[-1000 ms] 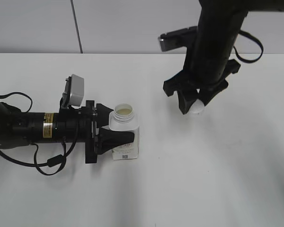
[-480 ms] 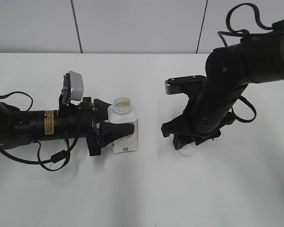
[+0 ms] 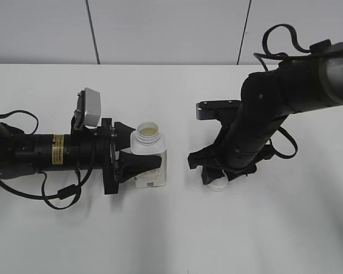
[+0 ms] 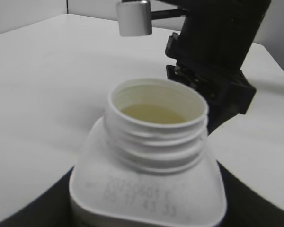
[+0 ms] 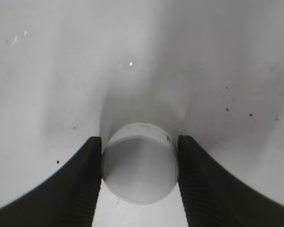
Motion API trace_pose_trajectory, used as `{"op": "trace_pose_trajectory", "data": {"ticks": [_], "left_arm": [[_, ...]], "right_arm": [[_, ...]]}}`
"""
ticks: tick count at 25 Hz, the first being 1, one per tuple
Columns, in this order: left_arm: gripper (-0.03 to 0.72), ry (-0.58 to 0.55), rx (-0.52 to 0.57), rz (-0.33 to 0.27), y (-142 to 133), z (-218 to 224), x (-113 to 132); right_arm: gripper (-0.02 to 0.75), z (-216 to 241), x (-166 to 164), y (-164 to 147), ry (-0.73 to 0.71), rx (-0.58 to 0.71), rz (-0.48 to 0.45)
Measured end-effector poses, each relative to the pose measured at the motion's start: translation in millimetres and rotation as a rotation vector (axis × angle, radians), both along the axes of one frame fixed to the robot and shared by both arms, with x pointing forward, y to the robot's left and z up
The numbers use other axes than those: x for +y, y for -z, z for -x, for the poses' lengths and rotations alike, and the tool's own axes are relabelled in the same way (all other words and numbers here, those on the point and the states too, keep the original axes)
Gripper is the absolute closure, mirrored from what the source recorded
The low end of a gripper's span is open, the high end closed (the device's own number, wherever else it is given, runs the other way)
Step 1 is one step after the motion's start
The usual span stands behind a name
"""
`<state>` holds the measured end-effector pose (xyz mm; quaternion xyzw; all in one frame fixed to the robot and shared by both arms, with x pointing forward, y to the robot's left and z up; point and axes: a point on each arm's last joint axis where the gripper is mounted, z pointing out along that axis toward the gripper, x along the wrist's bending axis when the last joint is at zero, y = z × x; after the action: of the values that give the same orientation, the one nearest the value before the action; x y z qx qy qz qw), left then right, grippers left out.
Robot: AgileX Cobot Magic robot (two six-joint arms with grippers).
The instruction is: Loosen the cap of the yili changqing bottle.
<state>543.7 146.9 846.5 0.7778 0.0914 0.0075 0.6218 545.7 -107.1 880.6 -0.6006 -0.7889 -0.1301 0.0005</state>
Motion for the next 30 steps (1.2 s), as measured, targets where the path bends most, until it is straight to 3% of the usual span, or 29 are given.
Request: {"op": "trace_pose_trajectory", "data": {"ticks": [4,8,10,15,17,30], "left_arm": [[0.274,0.004,0.0,-0.001,0,0,0],[0.274,0.016,-0.001,-0.003,0,1,0],[0.265,0.028,-0.002,-0.005,0,2,0],[0.134,0.055,0.006,-0.054,6,3,8],[0.113,0.051,0.008,-0.065,7,2,16],[0.101,-0.123,-0.014,-0.093,-1,-18,92]], "right_arm": [[0.32,0,1,0,0.012,0.006,-0.01],[0.155,1,2,0,0.029,0.015,-0.023],[0.128,1,2,0,0.03,0.021,-0.023],[0.132,1,3,-5,0.04,0.021,-0.037],[0.141,1,3,-12,0.042,0.008,-0.048],[0.143,4,2,-36,0.033,-0.025,-0.072]]}}
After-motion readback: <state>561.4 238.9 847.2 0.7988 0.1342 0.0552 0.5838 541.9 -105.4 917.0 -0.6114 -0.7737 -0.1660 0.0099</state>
